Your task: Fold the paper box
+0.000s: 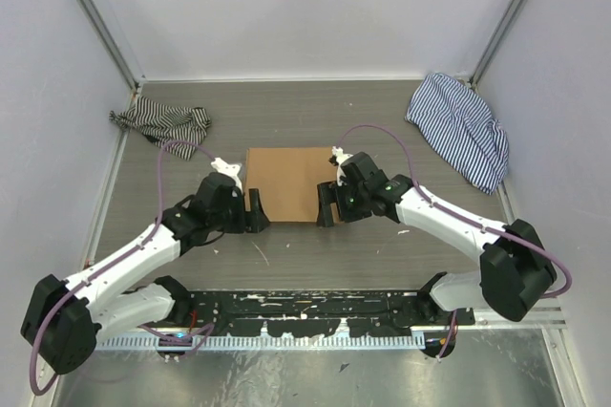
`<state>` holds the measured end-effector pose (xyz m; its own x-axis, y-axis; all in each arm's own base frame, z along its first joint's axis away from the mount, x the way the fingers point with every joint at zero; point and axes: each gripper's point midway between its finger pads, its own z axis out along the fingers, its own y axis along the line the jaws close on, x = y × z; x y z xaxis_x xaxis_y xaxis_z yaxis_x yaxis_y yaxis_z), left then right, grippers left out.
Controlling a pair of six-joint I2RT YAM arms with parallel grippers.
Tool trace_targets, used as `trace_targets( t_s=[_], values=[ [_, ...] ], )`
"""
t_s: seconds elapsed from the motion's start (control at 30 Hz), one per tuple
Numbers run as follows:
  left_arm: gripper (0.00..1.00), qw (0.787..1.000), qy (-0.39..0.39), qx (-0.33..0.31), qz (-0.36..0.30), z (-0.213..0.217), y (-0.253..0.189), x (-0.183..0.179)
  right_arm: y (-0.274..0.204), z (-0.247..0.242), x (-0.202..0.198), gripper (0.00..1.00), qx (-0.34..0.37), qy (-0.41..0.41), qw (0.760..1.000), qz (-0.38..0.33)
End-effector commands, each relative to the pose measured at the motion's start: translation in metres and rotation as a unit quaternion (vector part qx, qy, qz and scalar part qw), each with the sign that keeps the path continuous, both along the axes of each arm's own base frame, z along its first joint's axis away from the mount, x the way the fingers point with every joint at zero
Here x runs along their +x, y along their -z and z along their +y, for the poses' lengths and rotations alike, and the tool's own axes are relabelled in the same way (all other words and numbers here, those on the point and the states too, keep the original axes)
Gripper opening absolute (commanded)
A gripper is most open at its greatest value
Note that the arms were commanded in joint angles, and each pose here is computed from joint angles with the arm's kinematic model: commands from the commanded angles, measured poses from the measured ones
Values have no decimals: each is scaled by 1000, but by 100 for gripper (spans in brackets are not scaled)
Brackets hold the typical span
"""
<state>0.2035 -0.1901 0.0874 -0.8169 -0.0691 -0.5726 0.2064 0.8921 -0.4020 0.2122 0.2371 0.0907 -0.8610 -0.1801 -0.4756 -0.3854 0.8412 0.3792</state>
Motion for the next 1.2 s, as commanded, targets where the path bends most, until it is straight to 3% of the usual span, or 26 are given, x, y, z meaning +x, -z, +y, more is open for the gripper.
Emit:
trace_targets(
  t_s=[0.0, 0.33, 0.87, 1.17],
  values=[
    [79, 999, 8, -33, -10, -11, -26, 1, -33, 15, 4, 83, 45, -13, 999, -22],
    [79, 1000, 8, -10, 4, -7, -3, 0, -7, 9, 11, 83, 17, 4, 1000, -23],
    [77, 999, 4, 26, 29, -3, 42, 3, 29, -12, 18, 75, -37, 43, 998, -29],
    [77, 995, -47, 86, 23, 23, 44, 10, 16, -18, 23, 82, -37, 52, 996, -63]
  ],
)
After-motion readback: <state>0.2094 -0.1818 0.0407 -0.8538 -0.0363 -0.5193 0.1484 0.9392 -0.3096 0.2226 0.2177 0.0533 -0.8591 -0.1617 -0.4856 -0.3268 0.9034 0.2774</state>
